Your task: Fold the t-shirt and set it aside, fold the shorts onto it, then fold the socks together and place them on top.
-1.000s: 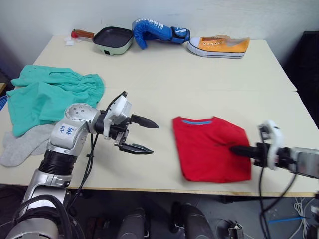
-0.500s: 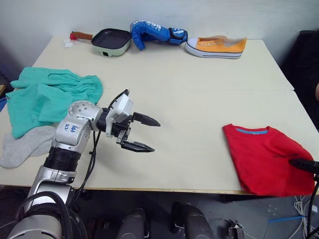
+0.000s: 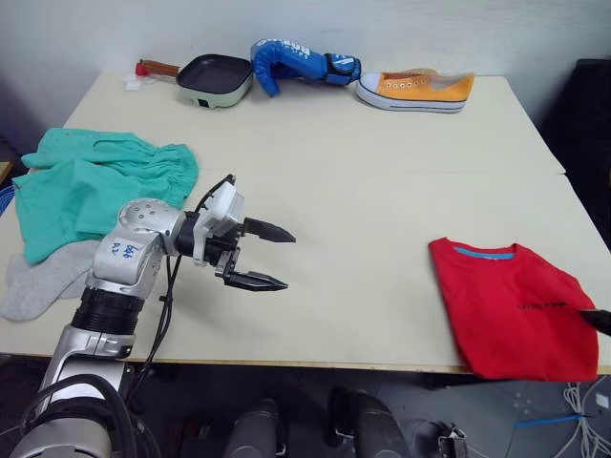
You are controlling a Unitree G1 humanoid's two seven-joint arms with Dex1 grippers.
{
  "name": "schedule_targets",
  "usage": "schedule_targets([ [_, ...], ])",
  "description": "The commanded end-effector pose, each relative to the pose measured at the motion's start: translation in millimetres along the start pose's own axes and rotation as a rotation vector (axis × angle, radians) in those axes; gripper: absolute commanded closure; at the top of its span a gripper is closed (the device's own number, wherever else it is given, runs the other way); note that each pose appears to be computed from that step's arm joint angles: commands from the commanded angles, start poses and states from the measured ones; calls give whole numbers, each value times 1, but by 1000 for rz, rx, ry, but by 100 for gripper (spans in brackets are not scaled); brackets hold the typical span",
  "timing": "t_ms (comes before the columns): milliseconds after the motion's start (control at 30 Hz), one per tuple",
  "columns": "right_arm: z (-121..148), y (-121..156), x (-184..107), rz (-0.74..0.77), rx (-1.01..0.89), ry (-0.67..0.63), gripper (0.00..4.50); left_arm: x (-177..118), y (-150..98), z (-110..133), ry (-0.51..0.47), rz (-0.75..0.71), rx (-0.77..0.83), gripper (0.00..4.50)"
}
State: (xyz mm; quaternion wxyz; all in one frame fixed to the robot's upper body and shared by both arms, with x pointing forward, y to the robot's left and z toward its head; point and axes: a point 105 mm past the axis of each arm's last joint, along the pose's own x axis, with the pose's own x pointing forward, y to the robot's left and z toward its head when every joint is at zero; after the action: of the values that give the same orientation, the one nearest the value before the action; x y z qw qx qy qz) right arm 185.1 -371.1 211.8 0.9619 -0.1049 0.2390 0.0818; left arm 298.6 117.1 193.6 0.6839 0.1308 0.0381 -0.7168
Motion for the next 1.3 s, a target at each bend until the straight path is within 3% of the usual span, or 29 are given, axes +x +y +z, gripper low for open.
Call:
schedule_targets([
  [33, 50, 26, -14, 98, -97, -141, 4, -15, -3, 10, 0, 65, 28, 0],
  [167, 95, 101, -10, 480, -141, -315, 4, -37, 1, -2, 77, 192, 9, 0],
  [267, 109, 157, 0, 726, -191, -373, 4, -58, 13, -16, 167, 363, 15, 0],
  [367, 109, 196, 18, 840, -225, -389, 4, -100, 40, -37, 353, 657, 140, 0],
  [533, 111, 215, 29, 908, -196, -414, 4, -145, 76, -47, 570, 848, 266, 0],
  [667, 113, 217, 38, 889, -187, -430, 4, -157, 101, -52, 675, 935, 324, 0],
  [867, 110, 219, 44, 869, -184, -431, 4, -173, 110, -74, 828, 977, 252, 0],
  [967, 109, 219, 45, 864, -181, -435, 0, -177, 113, -76, 848, 1004, 239, 65],
  [1300, 111, 216, 47, 789, -224, -475, 0, -183, 114, -79, 769, 1084, 107, 391],
])
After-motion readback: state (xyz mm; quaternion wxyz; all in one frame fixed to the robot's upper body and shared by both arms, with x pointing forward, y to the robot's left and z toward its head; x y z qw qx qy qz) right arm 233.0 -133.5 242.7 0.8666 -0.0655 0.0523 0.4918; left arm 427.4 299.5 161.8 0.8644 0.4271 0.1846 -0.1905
